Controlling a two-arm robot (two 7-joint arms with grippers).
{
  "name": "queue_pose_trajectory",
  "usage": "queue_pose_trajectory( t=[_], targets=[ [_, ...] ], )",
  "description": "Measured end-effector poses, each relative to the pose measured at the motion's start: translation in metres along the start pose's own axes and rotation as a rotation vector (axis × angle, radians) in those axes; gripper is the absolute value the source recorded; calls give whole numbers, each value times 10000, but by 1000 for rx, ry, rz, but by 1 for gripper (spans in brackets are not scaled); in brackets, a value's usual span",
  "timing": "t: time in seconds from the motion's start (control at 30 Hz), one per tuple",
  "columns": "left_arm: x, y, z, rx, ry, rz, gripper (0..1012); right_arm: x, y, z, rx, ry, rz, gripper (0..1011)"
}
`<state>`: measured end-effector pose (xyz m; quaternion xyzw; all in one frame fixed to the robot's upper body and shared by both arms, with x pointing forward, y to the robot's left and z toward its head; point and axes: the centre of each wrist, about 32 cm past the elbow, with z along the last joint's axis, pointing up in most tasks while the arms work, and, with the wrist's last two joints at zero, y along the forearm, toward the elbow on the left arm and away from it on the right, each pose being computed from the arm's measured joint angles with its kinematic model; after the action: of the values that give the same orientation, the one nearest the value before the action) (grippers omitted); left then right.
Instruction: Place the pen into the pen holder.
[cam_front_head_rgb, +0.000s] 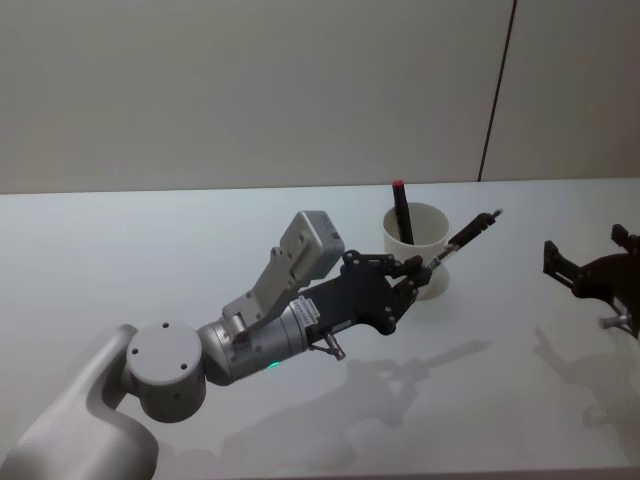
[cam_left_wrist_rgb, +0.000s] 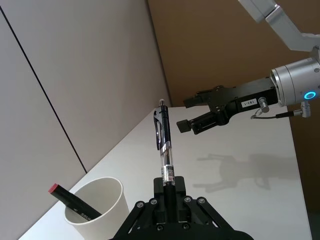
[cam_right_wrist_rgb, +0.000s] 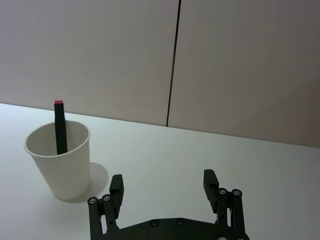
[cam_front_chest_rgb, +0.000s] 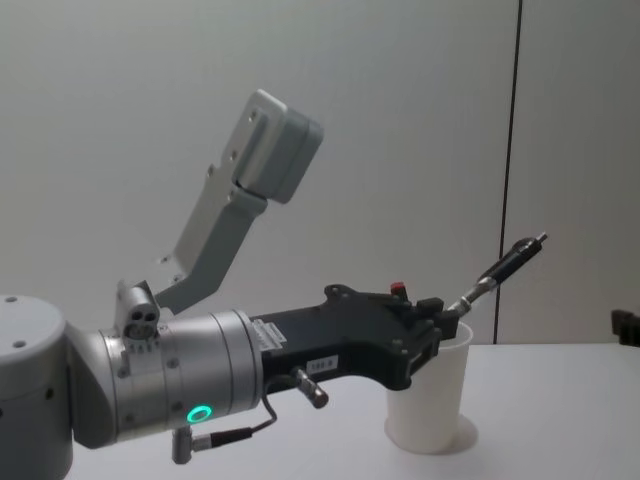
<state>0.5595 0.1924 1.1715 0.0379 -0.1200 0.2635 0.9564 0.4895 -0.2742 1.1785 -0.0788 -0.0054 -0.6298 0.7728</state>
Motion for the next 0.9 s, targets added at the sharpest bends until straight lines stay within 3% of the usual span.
queue_pose_trajectory(
  t=[0.5, 0.9],
  targets=[
    [4, -12, -3, -1, 0, -10, 131, 179, -82, -21, 22, 90, 115, 1001],
    [5, -16, -3, -1, 0, -11, 131, 370, -140, -67, 5, 216, 257, 1002]
  ],
)
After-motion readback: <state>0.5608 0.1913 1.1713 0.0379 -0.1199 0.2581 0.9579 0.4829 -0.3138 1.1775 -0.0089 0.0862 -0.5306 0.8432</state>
